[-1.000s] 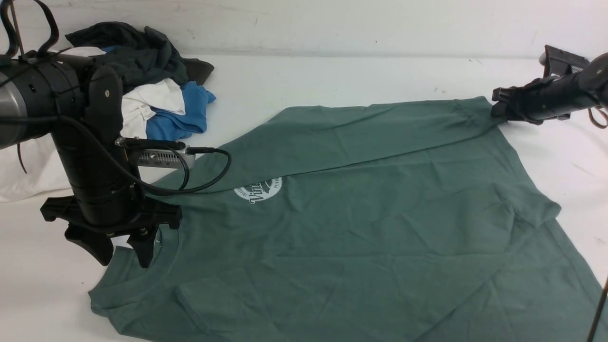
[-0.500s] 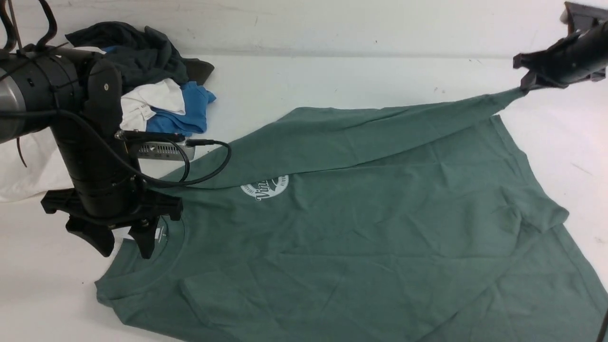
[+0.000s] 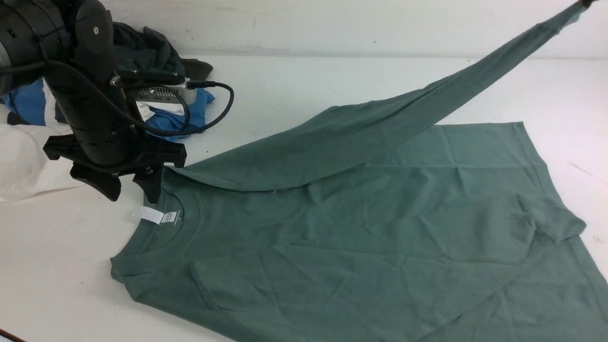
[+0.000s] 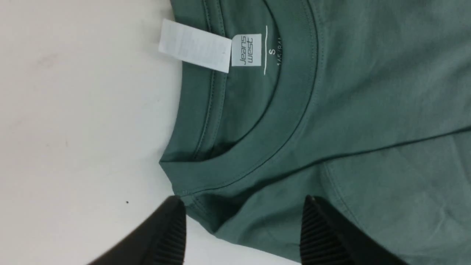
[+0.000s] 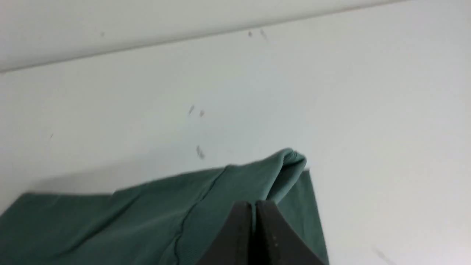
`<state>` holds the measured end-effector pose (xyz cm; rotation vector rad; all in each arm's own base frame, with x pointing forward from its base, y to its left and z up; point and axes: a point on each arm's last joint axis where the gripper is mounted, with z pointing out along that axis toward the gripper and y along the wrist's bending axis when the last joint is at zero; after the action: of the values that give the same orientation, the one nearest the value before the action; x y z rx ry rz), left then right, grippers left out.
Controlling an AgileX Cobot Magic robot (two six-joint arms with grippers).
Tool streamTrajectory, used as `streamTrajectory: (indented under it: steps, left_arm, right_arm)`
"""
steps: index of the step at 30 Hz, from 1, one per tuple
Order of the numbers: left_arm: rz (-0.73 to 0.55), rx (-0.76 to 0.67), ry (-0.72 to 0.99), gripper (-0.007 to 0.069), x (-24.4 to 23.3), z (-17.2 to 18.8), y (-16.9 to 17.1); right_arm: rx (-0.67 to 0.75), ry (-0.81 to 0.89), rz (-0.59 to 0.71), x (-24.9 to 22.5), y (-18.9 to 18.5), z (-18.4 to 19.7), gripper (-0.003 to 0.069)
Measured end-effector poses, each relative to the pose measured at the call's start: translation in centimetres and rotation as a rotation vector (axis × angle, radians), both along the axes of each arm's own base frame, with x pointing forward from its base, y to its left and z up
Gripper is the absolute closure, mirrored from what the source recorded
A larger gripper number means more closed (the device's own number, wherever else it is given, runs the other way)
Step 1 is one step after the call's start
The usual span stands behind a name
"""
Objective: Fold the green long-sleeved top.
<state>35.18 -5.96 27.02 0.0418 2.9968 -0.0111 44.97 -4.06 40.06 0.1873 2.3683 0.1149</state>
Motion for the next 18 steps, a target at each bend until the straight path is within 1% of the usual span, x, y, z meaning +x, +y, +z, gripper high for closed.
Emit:
streamTrajectory:
  steps: [1, 3, 4, 5, 8, 9, 10, 11, 12, 13, 18]
  left_arm:
    - [-0.001, 0.0, 0.0, 0.0229, 0.0, 0.0, 0.0]
    - [-0.003, 0.001, 0.0, 0.0229, 0.0, 0.0, 0.0]
    - [-0.003, 0.001, 0.0, 0.0229, 0.0, 0.0, 0.0]
    - [-0.004, 0.001, 0.0, 0.0229, 0.0, 0.0, 0.0]
    - [-0.004, 0.002, 0.0, 0.0229, 0.0, 0.0, 0.0]
    - [-0.004, 0.002, 0.0, 0.0229, 0.0, 0.0, 0.0]
    - [-0.004, 0.002, 0.0, 0.0229, 0.0, 0.0, 0.0]
    - [-0.004, 0.004, 0.001, 0.0229, 0.0, 0.0, 0.0]
    - [-0.004, 0.004, 0.001, 0.0229, 0.0, 0.0, 0.0]
    - [-0.004, 0.004, 0.001, 0.0229, 0.0, 0.0, 0.0]
    - [-0.005, 0.004, 0.001, 0.0229, 0.0, 0.0, 0.0]
  right_arm:
    - [0.002, 0.014, 0.002, -0.8, 0.2, 0.0, 0.0664]
    - [0.027, 0.135, -0.004, -4.5, 0.7, -1.3, 0.0664]
    - [0.029, 0.146, -0.005, -4.8, 0.8, -1.5, 0.0664]
    - [0.037, 0.231, -0.015, -7.3, 1.0, -3.1, 0.0664]
    - [0.031, 0.386, -0.025, -11.1, 1.2, -6.8, 0.0664]
    - [0.029, 0.448, -0.03, -12.4, 1.2, -8.6, 0.0664]
    - [0.028, 0.457, -0.031, -12.5, 1.2, -8.9, 0.0664]
    - [0.022, 0.505, -0.045, -13.7, 1.2, -11.5, 0.0664]
    - [0.02, 0.521, -0.048, -13.9, 1.2, -12.1, 0.0664]
    - [0.008, 0.537, -0.055, -14.5, 1.1, -14.3, 0.0664]
    - [-0.016, 0.551, -0.058, -14.8, 0.9, -18.9, 0.0659]
